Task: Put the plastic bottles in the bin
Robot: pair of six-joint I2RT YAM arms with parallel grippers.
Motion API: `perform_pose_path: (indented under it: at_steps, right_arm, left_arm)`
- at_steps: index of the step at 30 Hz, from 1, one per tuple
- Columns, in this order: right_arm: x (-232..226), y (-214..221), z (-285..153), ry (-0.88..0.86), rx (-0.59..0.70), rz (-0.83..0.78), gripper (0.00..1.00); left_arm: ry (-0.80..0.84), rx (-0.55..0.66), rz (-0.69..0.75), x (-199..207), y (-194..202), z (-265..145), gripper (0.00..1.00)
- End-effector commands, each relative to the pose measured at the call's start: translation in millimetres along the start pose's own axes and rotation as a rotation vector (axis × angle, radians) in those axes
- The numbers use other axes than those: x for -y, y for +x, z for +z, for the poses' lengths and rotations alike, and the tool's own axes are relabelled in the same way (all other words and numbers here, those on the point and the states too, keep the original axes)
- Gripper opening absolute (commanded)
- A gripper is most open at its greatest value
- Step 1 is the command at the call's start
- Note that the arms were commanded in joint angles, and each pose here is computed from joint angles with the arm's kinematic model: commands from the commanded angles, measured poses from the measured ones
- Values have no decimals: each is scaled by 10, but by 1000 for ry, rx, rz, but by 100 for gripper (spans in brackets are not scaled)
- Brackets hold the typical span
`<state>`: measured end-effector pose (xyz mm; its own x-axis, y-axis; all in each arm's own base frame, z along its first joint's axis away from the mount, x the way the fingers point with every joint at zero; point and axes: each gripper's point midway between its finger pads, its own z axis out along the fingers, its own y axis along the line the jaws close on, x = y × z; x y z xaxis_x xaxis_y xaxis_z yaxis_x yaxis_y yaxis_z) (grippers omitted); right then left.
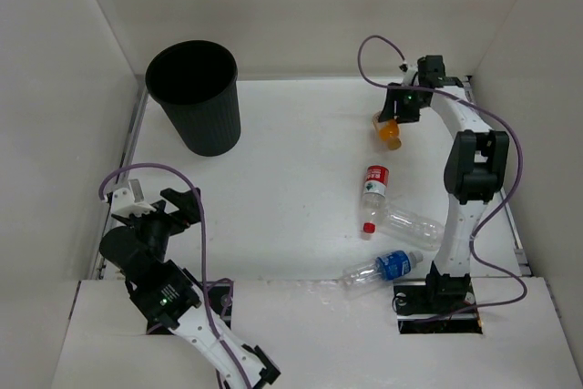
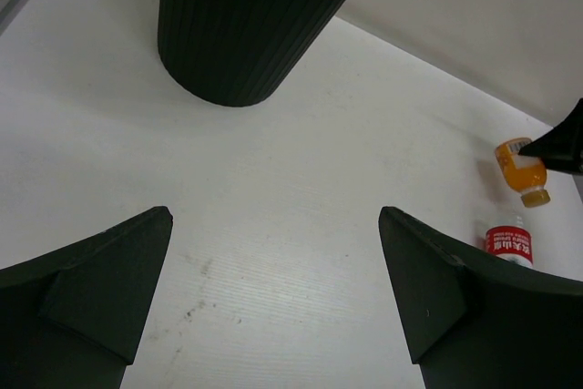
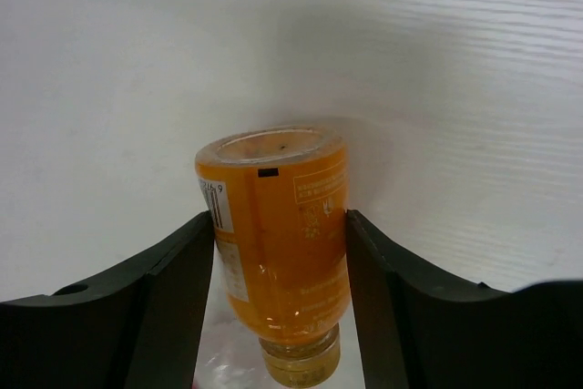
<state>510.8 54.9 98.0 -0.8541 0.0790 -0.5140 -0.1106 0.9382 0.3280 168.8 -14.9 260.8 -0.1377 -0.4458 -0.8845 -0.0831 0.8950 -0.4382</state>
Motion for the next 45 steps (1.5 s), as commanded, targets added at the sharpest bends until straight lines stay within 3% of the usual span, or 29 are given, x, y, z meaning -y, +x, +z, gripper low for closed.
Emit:
perform_pose_path:
  at_steps: [1, 9, 18, 22, 32, 39, 45]
  right_arm:
    - [-713, -306, -628, -126, 129, -129, 0]
    - [-1421, -466, -1291, -235, 260, -175, 0]
    - [-2493, -566, -2679, -499, 579, -372, 0]
    - [-2718, -428, -3099, -598, 616, -375, 0]
    - [-2819, -169, -3606, -722, 664, -385, 0]
    - [-2902, -287, -3856, -808, 712, -365, 0]
    - [-2784, -443, -3913, -797, 758, -329, 0]
  left_arm:
    - [49, -17, 2, 62, -67, 43, 100]
    - [142, -85, -21, 122, -117, 170, 100]
    - [527, -259, 21, 666, -359, 602, 100]
    - [701, -321, 62, 1128, -467, 807, 100]
    - [1006, -384, 23, 2378, -579, 1222, 100]
    - [1265, -463, 82, 3351, -355, 1011, 100]
    - [1377, -462, 103, 3782, -283, 871, 100]
